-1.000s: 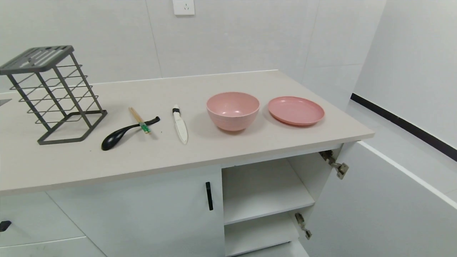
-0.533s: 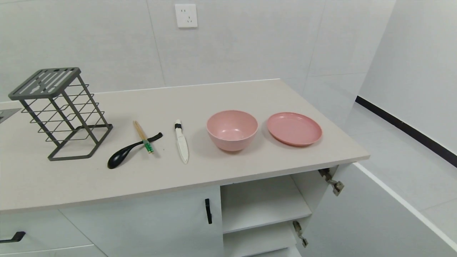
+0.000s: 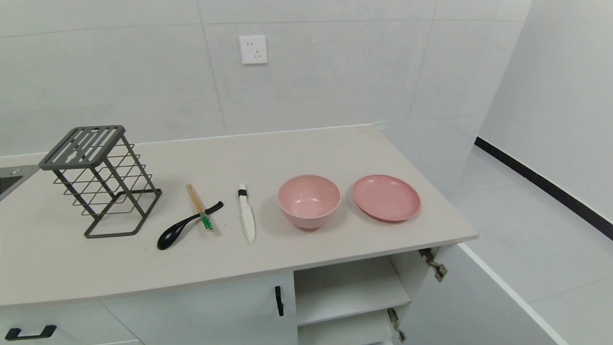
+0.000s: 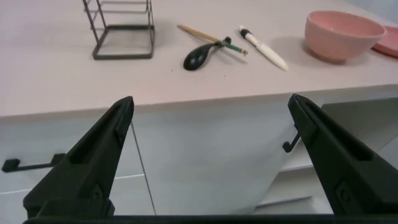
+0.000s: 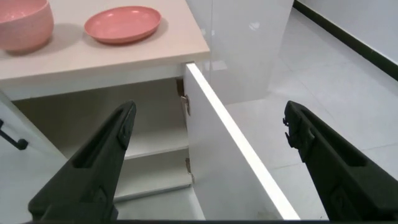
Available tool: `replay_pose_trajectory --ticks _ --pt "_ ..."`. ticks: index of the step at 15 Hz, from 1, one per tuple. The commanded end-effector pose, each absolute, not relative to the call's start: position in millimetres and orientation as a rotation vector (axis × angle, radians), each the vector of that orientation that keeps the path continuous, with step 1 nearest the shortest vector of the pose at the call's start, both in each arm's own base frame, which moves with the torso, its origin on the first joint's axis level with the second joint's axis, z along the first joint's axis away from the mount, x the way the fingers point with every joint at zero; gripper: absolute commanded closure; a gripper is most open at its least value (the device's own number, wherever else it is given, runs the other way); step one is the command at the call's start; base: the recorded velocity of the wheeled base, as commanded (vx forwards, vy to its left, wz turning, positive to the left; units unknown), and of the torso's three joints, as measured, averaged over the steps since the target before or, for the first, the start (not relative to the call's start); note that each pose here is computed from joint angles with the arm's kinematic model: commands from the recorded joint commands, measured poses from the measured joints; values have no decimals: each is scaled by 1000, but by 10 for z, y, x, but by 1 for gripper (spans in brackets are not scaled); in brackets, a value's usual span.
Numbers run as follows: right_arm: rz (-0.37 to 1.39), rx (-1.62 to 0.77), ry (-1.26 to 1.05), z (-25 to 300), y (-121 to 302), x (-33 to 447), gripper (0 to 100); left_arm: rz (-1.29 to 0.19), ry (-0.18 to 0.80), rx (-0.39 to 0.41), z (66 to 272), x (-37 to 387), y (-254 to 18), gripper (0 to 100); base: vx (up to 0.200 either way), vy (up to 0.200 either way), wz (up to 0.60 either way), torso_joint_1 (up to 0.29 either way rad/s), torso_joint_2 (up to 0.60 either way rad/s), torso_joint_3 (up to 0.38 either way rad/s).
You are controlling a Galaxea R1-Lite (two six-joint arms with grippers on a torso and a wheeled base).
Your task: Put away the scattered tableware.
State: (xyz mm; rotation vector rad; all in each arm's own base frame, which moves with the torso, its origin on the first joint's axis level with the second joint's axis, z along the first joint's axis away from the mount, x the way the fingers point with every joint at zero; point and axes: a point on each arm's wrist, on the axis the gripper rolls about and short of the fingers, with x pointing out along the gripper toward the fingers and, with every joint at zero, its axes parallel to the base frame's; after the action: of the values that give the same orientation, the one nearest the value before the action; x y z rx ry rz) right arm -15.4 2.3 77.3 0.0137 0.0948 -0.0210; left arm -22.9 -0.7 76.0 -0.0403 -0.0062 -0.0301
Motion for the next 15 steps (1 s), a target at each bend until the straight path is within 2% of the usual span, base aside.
replay_pose_trajectory --ticks 1,3,9,15 --pt "-20 14 98 772 23 -153 0 -29 -4 -38 760 -228 -7 0 200 0 0 129 -295 -139" --pt "-22 14 98 772 24 -153 0 -29 -4 -40 760 -228 -7 0 200 0 0 85 -125 -66" --pt "-22 16 98 772 24 -153 0 -32 -3 -6 758 -228 -7 0 0 0 0 0 0 0" --pt "-19 13 98 770 24 -155 0 -35 -3 -12 758 -228 -8 0 0 0 0 0 0 0"
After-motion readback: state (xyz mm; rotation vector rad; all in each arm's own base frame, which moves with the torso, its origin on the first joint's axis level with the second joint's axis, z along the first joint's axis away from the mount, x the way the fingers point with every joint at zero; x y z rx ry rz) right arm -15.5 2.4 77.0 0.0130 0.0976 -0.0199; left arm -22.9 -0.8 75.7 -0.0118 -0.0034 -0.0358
